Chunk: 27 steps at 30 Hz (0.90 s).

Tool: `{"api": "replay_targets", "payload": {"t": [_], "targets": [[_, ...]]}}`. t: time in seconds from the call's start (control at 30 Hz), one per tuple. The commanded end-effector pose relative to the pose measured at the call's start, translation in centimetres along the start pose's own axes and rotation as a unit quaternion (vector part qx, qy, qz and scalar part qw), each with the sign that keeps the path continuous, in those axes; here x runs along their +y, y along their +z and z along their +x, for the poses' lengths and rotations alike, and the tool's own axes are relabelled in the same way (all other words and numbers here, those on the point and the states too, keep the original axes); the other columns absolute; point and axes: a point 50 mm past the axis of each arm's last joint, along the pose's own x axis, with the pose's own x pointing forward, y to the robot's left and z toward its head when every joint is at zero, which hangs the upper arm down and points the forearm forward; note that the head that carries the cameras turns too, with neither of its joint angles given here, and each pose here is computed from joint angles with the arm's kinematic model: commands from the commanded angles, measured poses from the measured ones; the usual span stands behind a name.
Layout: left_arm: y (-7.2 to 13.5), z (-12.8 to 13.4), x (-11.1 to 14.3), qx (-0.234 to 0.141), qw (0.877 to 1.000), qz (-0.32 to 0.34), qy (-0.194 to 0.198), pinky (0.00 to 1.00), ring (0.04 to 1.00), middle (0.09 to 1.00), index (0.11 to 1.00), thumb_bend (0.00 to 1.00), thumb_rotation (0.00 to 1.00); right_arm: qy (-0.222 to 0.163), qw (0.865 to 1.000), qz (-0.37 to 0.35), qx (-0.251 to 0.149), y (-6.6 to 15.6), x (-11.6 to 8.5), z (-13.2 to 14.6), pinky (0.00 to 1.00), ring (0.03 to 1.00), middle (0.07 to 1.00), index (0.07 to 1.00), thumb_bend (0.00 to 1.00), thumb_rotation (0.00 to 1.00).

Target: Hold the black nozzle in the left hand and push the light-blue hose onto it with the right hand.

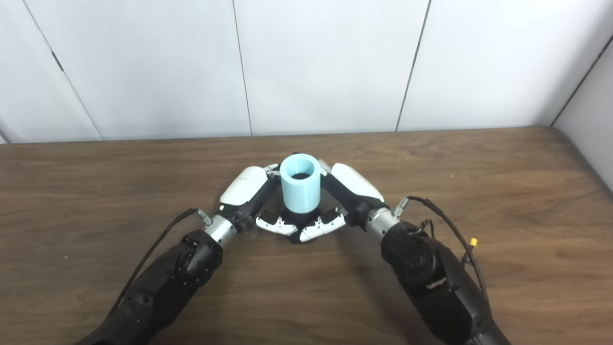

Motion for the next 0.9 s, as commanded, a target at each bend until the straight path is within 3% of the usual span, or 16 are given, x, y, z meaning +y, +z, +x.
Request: {"api": "replay_targets", "payload": {"t": [0.0,0.13,0.23,0.37,0.5,0.7,0.87], "targets": [[-2.4,-5.6,-5.6,0.070,0.995,-0.017,-0.071,0.89,0.670,0.482,0.487,0.53,0.00,-0.016,1.000,-0.003,-0.014,1.0,-1.8,0.5,0.78,1.000,1.000,1.000,1.00,0.33],[-2.4,-5.6,-5.5,0.069,0.995,-0.018,-0.069,0.89,0.666,0.480,0.490,0.53,0.00,-0.037,0.999,0.019,-0.032,1.3,-2.6,0.4,0.76,1.000,1.000,1.000,1.00,0.29],[-2.5,-5.7,-5.5,0.068,0.995,-0.015,-0.070,0.89,0.666,0.480,0.490,0.53,0.00,-0.063,0.996,0.034,-0.045,1.9,-3.9,0.2,0.81,1.000,1.000,1.000,1.00,0.26],[-2.5,-5.8,-5.4,0.069,0.995,-0.013,-0.075,0.89,0.671,0.485,0.486,0.53,0.00,-0.096,0.993,0.025,-0.061,2.3,-6.5,0.3,0.82,1.000,1.000,1.000,1.00,0.32],[-2.5,-5.7,-5.5,0.068,0.995,-0.016,-0.072,0.89,0.669,0.480,0.490,0.53,0.00,-0.118,0.990,0.006,-0.076,2.3,-9.2,0.9,0.94,1.000,1.000,1.000,1.00,0.34],[-2.5,-5.5,-5.6,0.069,0.995,-0.022,-0.068,0.89,0.668,0.473,0.496,0.53,0.00,-0.106,0.992,-0.011,-0.071,3.2,-11.8,1.4,0.99,1.000,1.000,1.000,1.00,0.37],[-2.5,-5.4,-5.8,0.070,0.995,-0.024,-0.067,0.90,0.668,0.477,0.493,0.53,0.00,-0.062,0.994,-0.030,-0.083,4.9,-12.7,0.2,0.99,1.000,1.000,1.000,1.00,0.37]]}}
